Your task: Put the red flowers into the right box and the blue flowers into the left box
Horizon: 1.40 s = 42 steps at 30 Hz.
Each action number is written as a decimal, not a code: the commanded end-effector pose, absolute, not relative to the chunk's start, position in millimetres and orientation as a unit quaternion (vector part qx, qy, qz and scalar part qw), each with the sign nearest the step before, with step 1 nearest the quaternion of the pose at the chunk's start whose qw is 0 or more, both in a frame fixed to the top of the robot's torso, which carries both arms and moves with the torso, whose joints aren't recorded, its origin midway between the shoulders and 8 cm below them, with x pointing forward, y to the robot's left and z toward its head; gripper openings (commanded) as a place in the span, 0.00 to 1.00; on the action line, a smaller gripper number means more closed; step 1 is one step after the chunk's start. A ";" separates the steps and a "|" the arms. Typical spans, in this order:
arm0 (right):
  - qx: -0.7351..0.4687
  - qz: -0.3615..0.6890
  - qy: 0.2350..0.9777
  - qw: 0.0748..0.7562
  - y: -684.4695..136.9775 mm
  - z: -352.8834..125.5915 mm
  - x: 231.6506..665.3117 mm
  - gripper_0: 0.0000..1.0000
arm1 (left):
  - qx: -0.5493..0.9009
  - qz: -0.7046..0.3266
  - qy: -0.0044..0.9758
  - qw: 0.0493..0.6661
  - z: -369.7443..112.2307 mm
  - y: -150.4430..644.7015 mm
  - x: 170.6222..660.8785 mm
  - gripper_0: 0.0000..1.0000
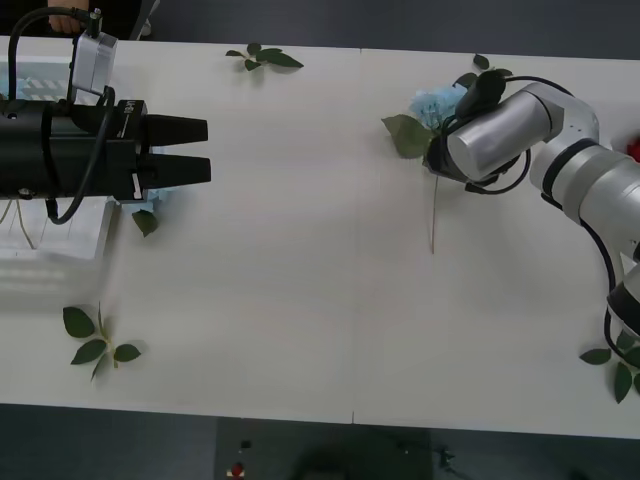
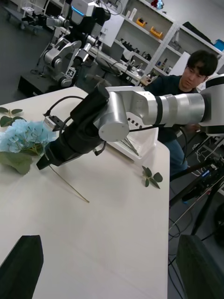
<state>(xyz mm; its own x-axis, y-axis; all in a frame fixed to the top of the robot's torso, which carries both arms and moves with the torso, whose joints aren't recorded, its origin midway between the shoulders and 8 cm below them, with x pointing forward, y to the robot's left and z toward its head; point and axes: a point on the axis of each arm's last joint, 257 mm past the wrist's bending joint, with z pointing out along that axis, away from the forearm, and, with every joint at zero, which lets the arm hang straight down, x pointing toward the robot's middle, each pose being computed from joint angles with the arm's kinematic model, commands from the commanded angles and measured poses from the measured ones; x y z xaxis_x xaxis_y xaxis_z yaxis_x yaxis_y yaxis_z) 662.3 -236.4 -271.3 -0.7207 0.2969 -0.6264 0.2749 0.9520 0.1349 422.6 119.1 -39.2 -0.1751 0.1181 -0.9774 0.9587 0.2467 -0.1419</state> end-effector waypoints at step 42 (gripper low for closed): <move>0.118 0.158 0.904 0.379 -190.4 -196.9 679.5 0.00 | 0.432 -0.433 0.628 0.482 -31.8 125.9 421.3 0.83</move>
<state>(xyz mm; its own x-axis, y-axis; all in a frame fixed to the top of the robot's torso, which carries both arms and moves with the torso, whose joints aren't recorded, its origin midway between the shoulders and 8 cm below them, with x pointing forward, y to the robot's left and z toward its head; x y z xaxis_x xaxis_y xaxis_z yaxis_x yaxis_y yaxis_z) 667.2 -183.6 -243.5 -0.7137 0.4001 -0.5749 0.2037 0.9039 0.3761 422.6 119.1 -39.2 -0.1751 0.1181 -0.9774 0.9586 0.2467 -0.1420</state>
